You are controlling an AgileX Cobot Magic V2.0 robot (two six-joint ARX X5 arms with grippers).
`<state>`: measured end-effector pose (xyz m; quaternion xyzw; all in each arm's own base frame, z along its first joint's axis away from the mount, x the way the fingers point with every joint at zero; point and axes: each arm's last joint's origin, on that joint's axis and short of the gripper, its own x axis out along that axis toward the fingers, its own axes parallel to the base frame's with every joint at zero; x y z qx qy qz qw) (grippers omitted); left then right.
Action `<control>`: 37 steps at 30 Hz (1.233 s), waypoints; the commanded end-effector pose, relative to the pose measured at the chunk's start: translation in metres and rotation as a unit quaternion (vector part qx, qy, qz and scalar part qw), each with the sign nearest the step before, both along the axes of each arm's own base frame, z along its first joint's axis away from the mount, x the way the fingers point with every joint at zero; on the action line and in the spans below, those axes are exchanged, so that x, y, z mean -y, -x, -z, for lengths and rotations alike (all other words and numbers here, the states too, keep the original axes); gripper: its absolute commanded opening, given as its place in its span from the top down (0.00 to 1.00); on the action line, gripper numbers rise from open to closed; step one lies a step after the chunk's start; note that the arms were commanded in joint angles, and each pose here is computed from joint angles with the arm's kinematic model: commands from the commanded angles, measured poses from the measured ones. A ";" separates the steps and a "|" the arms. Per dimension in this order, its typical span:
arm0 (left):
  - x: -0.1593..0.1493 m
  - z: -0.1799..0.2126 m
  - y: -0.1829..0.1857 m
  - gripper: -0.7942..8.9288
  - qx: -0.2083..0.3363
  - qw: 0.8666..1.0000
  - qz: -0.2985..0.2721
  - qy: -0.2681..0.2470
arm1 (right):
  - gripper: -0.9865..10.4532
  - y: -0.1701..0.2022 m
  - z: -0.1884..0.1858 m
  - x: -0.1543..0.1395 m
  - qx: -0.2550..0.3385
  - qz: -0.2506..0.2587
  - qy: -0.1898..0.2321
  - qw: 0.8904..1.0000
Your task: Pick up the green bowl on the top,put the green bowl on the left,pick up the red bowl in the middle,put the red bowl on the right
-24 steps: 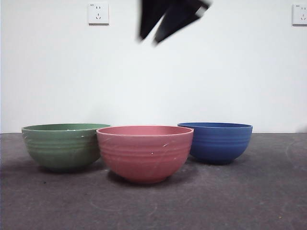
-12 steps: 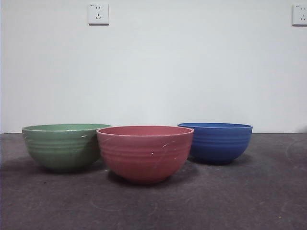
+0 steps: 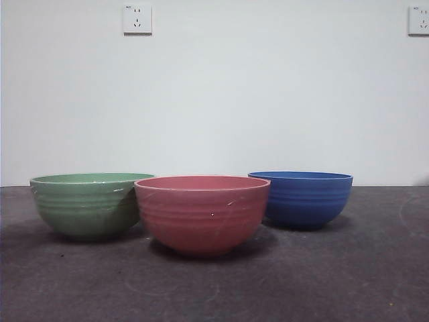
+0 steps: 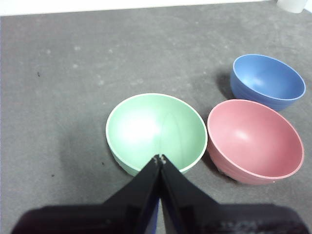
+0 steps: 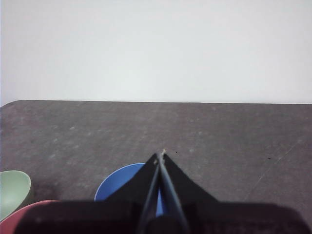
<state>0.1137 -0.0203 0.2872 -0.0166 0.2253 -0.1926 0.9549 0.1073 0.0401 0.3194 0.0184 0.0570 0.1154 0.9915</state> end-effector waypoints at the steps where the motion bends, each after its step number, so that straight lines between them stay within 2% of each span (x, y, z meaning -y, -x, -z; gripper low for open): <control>1: 0.000 0.001 0.000 0.92 -0.001 1.000 -0.003 0.003 | 0.91 0.000 0.002 0.000 -0.003 0.001 -0.005 1.000; 4: 0.001 0.000 0.003 0.92 0.004 1.000 0.003 0.003 | 0.91 0.000 0.002 0.000 -0.005 0.001 -0.004 1.000; 6: -0.002 -0.005 0.020 0.92 0.038 0.999 -0.023 -0.011 | 0.91 0.000 0.003 0.000 -0.009 0.001 -0.002 1.000; 7: -0.005 -0.008 0.033 0.92 0.075 0.996 -0.034 -0.047 | 0.91 0.000 0.004 0.000 -0.012 0.001 -0.001 1.000; 10: -0.014 -0.003 0.062 0.92 0.175 0.977 -0.115 -0.050 | 0.91 0.000 0.004 0.000 -0.013 0.001 -0.001 1.000; 13: -0.018 0.028 0.060 0.92 0.228 0.957 -0.169 -0.054 | 0.91 0.000 0.004 0.000 -0.015 0.001 0.000 1.000; 19: -0.015 0.089 0.030 0.92 0.200 0.966 -0.157 -0.051 | 0.91 0.000 0.007 0.000 -0.028 0.001 0.006 1.000; 22: -0.014 0.113 0.022 0.92 0.184 0.972 -0.137 -0.045 | 0.91 0.000 0.009 0.000 -0.036 0.001 0.009 0.999; 25: -0.013 0.131 0.019 0.92 0.156 0.977 -0.140 -0.033 | 0.91 0.000 0.009 0.000 -0.038 0.001 0.010 0.999; 28: -0.013 0.141 0.018 0.92 0.135 0.980 -0.142 -0.027 | 0.91 0.000 0.009 0.000 -0.038 0.001 0.010 0.999; 37: -0.013 0.140 0.018 0.92 0.134 0.980 -0.147 -0.016 | 0.91 0.000 0.011 0.000 -0.045 0.001 0.013 0.999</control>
